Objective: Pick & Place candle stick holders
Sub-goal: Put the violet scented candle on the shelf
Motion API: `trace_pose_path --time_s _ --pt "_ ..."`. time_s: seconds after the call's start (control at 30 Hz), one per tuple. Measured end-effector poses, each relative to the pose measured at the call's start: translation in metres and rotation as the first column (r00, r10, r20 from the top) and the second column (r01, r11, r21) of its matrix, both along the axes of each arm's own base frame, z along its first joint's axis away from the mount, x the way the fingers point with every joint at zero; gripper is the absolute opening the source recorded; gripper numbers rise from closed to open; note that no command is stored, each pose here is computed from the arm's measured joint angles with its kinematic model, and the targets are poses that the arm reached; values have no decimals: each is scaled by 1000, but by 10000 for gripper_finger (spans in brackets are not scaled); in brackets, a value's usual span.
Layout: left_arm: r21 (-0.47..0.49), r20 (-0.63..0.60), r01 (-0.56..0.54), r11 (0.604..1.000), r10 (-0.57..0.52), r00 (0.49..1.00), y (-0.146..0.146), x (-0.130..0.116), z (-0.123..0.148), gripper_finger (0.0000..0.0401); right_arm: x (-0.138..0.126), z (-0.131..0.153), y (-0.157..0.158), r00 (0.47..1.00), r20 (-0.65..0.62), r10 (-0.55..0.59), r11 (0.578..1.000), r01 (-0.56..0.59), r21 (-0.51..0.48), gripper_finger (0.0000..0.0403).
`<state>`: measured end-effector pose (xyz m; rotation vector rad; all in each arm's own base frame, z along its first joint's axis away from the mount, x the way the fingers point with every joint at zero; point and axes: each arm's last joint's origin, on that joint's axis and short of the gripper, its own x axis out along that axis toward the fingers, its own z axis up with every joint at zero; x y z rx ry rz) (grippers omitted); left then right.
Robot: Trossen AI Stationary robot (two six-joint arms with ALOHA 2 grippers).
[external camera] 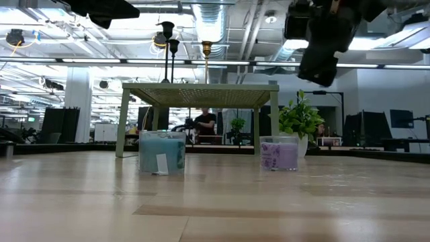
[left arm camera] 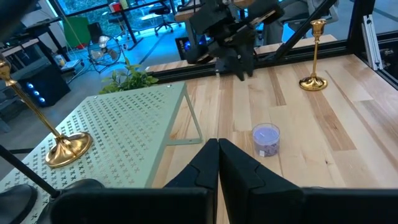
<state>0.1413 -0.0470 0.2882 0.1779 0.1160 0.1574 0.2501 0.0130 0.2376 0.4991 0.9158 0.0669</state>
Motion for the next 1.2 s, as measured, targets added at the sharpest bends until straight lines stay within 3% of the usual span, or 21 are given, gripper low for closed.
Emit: trace_pose_path --time_s 0.23,0.43,0.7,0.87,1.2 --pt "0 0 0 1000 0 1000 0 0 0 11 1 -1 5 972 -79 -222 968 230 105 63" --pt "0 0 0 1000 0 1000 0 0 0 11 13 -24 13 927 -216 -308 926 344 156 63" --pt "0 1 0 1000 0 1000 0 0 0 11 40 -67 39 926 -304 -224 925 300 232 63" --pt "1 -2 0 1000 0 1000 0 0 -1 11 44 -80 45 912 -351 -214 926 303 224 63" --pt "11 -23 0 1000 0 1000 0 0 -9 11 52 -61 39 917 -351 -189 939 273 209 63"
